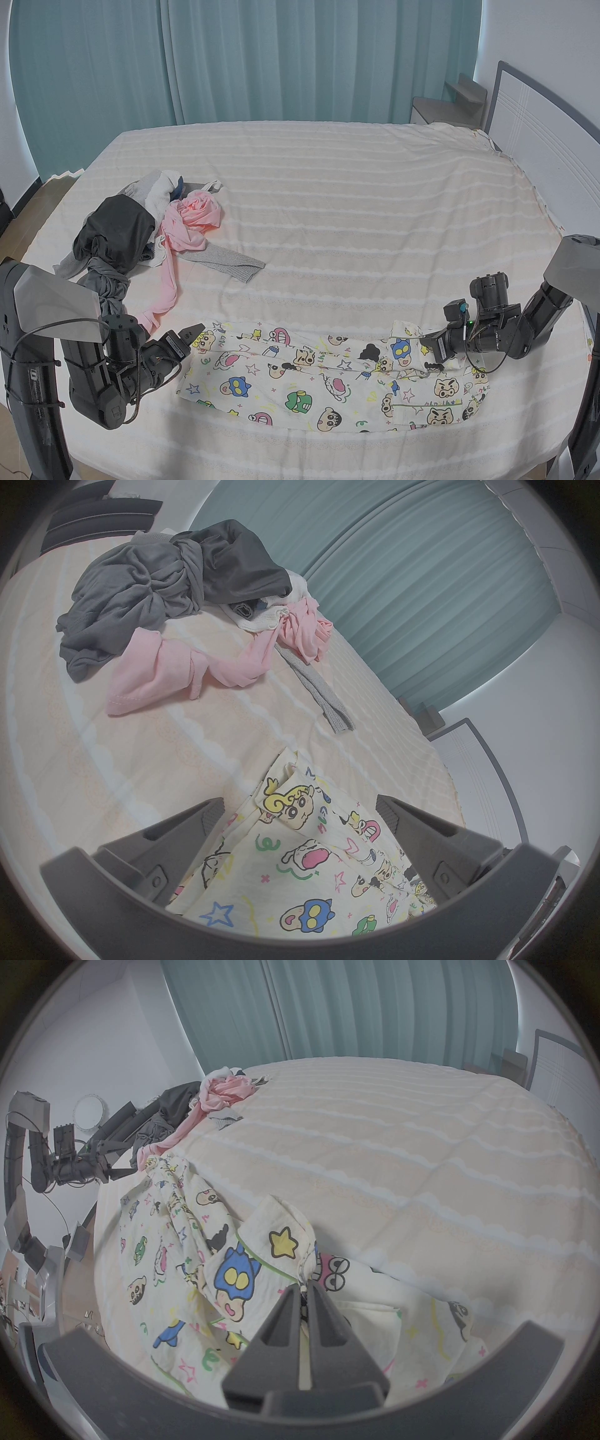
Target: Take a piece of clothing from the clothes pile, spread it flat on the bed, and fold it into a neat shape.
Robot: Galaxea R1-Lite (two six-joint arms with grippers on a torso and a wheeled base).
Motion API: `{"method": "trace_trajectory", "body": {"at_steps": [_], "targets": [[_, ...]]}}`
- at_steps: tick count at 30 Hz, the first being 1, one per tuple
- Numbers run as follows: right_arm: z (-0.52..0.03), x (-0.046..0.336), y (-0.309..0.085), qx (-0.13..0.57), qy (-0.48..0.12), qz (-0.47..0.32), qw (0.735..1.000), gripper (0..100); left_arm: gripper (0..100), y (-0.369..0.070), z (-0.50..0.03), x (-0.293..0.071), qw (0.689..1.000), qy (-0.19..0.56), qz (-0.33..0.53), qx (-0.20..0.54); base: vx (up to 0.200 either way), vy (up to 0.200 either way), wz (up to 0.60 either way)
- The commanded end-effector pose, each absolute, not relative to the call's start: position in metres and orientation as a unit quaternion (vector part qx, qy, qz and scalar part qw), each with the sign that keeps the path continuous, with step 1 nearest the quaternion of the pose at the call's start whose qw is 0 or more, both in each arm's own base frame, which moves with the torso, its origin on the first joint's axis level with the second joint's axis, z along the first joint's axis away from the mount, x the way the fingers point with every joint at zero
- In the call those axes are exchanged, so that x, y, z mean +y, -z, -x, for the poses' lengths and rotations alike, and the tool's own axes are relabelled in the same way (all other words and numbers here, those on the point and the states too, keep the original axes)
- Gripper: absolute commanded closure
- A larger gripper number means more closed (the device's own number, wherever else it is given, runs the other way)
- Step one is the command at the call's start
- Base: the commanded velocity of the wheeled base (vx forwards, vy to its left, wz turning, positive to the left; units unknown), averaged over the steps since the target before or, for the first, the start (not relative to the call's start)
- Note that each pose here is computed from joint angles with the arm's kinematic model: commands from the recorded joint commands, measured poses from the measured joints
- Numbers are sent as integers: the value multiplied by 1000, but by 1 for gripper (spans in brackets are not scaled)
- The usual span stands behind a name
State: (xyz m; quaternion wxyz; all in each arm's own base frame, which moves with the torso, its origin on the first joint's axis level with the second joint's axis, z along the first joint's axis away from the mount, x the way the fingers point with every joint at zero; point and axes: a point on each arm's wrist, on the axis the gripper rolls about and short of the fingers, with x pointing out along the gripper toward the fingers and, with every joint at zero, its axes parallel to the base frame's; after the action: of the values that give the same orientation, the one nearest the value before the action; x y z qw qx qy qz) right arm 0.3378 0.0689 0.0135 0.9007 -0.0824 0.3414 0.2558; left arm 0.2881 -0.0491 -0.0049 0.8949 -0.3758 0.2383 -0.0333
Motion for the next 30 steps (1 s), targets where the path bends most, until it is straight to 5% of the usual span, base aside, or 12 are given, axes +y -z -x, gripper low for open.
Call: {"method": "trace_trajectory", "body": {"at_steps": [1,4,5,16,22,30], "targets": [[-341,70,-4,351,-254,83,897,100,0,4,-289,-49,896,36,377,231,0,0,0],[-341,70,-4,352,-254,83,897,100,0,4,-289,-49,896,37,377,231,0,0,0],[-342,70,-5,348,-253,83,899,0,0,4,-289,-49,896,36,377,231,0,0,0],[-346,57,-23,297,-237,72,922,0,0,4,-289,-49,896,36,377,232,0,0,0],[-342,41,-27,321,-185,-33,928,0,0,5,-289,-49,896,35,377,233,0,0,0],[-328,24,-15,355,-166,-58,918,0,0,6,-289,-49,896,35,377,234,0,0,0]]}}
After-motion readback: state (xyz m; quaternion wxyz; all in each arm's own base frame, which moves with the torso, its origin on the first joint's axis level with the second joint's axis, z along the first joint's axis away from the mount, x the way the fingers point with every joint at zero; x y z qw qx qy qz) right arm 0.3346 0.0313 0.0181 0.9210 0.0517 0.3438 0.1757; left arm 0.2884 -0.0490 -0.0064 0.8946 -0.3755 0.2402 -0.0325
